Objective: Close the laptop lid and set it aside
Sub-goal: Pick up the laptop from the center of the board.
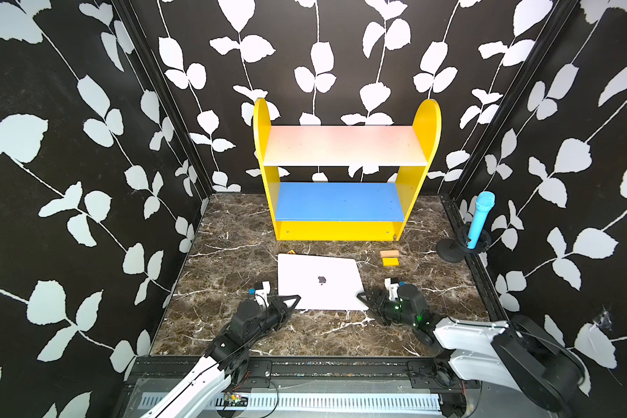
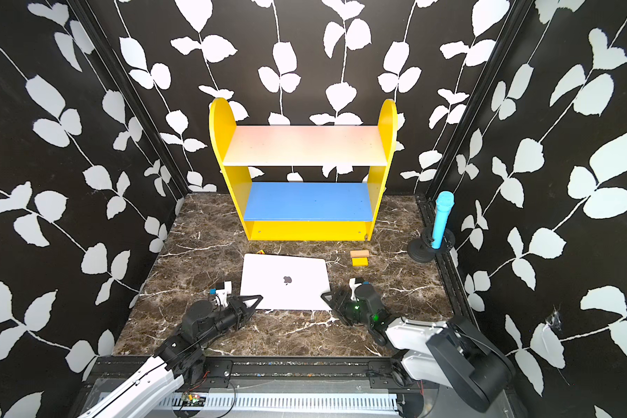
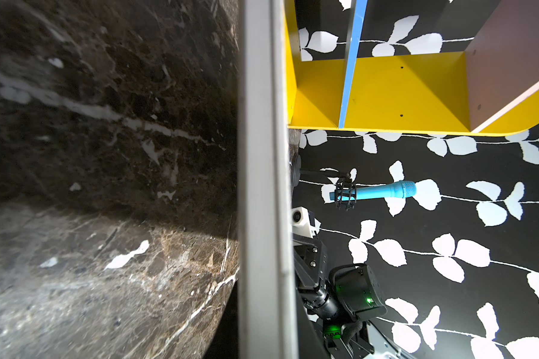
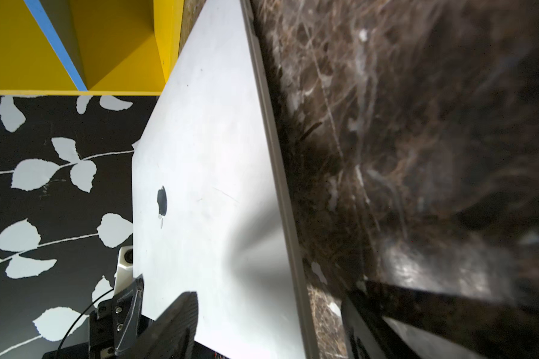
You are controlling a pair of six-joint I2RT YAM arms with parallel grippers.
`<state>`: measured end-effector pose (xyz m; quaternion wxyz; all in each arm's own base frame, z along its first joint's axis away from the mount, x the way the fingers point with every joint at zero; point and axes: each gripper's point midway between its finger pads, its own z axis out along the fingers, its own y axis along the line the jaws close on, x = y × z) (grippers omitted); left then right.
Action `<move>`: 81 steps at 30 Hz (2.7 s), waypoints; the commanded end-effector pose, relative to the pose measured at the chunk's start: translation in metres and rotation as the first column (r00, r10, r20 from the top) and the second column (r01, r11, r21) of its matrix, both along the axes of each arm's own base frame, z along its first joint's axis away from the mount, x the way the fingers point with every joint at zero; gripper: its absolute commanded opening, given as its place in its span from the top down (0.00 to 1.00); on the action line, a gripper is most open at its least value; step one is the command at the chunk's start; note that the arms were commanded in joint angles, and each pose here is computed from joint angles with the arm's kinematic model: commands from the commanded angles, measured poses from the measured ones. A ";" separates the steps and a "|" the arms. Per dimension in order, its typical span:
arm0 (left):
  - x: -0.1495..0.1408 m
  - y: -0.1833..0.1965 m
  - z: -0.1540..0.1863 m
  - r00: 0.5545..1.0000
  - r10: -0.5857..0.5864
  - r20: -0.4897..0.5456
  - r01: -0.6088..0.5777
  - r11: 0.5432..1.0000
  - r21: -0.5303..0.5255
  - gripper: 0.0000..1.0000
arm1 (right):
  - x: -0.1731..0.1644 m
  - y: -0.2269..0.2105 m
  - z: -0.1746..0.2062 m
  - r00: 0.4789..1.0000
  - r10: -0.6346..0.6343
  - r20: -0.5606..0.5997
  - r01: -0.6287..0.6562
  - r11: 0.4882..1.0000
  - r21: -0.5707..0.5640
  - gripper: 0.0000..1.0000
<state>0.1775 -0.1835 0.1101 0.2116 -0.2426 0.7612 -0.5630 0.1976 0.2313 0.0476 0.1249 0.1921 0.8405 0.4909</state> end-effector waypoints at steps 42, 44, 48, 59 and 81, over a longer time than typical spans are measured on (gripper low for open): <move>0.002 -0.007 0.029 0.992 -0.038 0.117 0.041 0.999 -0.023 0.97 | 0.012 0.006 0.078 0.984 -0.024 0.178 0.004 0.994 0.113 0.73; 0.003 -0.008 0.034 0.991 -0.037 0.128 0.040 0.999 -0.024 0.92 | 0.012 0.005 0.084 0.982 -0.028 0.189 0.005 0.993 0.120 0.74; 0.004 -0.009 0.039 0.988 -0.045 0.145 0.047 0.999 -0.008 0.80 | 0.011 0.003 0.095 0.977 -0.038 0.211 0.009 0.991 0.135 0.77; 0.008 -0.014 0.057 0.981 -0.066 0.183 0.067 0.998 0.003 0.46 | 0.012 -0.004 0.116 0.964 -0.076 0.257 0.034 0.986 0.163 0.86; 0.024 -0.028 0.123 0.945 -0.077 0.316 0.085 0.996 -0.012 0.62 | 0.015 -0.006 0.171 0.929 -0.096 0.357 0.030 0.982 0.184 0.95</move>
